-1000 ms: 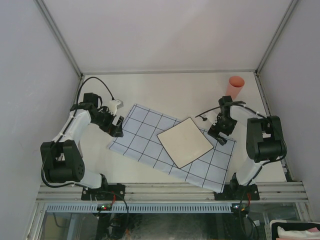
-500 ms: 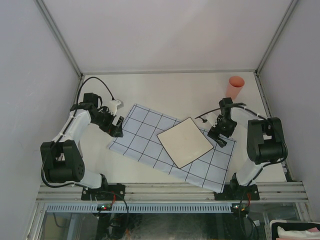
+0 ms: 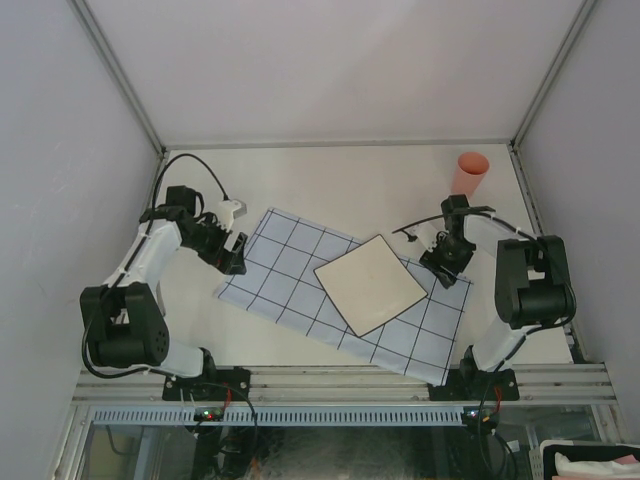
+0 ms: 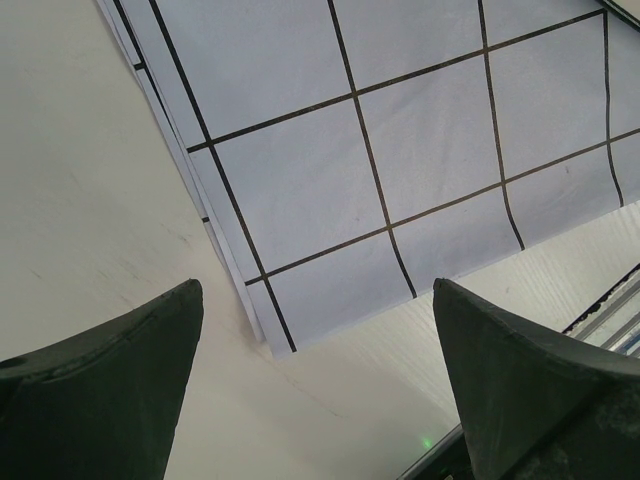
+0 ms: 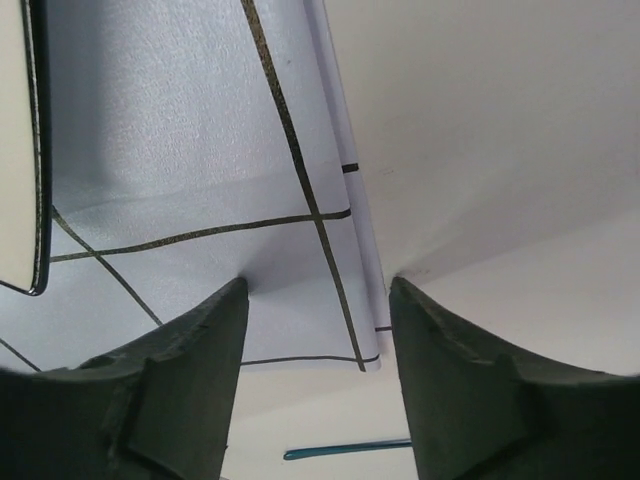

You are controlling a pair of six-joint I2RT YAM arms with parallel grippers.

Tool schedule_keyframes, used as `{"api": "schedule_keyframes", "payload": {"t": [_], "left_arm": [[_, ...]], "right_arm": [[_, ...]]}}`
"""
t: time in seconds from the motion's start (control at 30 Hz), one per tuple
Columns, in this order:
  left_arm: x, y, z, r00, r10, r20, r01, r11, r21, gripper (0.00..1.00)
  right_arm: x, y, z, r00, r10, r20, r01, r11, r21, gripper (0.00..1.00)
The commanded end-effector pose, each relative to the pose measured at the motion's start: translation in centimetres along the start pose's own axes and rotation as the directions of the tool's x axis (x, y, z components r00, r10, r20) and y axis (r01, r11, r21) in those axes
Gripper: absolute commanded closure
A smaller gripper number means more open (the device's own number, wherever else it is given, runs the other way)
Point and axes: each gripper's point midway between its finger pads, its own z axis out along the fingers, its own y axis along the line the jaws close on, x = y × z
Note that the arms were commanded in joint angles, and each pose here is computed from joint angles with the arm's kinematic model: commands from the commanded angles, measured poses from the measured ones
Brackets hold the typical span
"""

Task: Set the dinner table for one person
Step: Adjust the napkin at the center of the board.

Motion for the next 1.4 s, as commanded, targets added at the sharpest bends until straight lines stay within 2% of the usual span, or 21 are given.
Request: {"api": "schedule_keyframes", "payload": {"t": [0.0, 0.13, 0.2, 0.23, 0.53, 1.37], "left_arm": [[-0.2, -0.3, -0.9, 0.999, 0.03, 0.029, -0.03, 0.999, -0.012, 0.0], [-0.1, -0.5, -1.1, 0.999, 0.034, 0.033, -0.034, 0.999, -0.015, 0.0], [0.0, -0.5, -1.1, 0.999, 0.036, 0.031, -0.035, 0.999, -0.021, 0.0], [0.1, -0.5, -1.1, 0.999, 0.035, 0.029, -0.035, 0.999, -0.022, 0.0], [0.3, -0.6, -1.1, 0.999, 0.034, 0.023, -0.034, 0.999, -0.023, 0.0], [-0.6, 1.1, 0.3, 1.0, 0.001, 0.008, -0.001, 1.0, -0.017, 0.0]], "right_arm": [[1.6, 2.3, 1.5, 0.998, 0.038, -0.041, -0.042, 0.995, -0.088, 0.52], [2.2, 2.5, 1.6, 0.998, 0.035, -0.055, -0.04, 0.996, -0.085, 0.66], [2.2, 2.6, 1.6, 0.998, 0.033, -0.053, -0.037, 0.996, -0.086, 0.91], [2.1, 2.4, 1.6, 0.998, 0.035, -0.052, -0.039, 0.996, -0.079, 1.0], [1.9, 0.3, 1.9, 0.998, 0.016, -0.064, -0.016, 1.0, -0.012, 1.0], [-3.2, -10.6, 0.9, 0.999, -0.001, -0.034, 0.005, 0.994, 0.109, 1.0]]}}
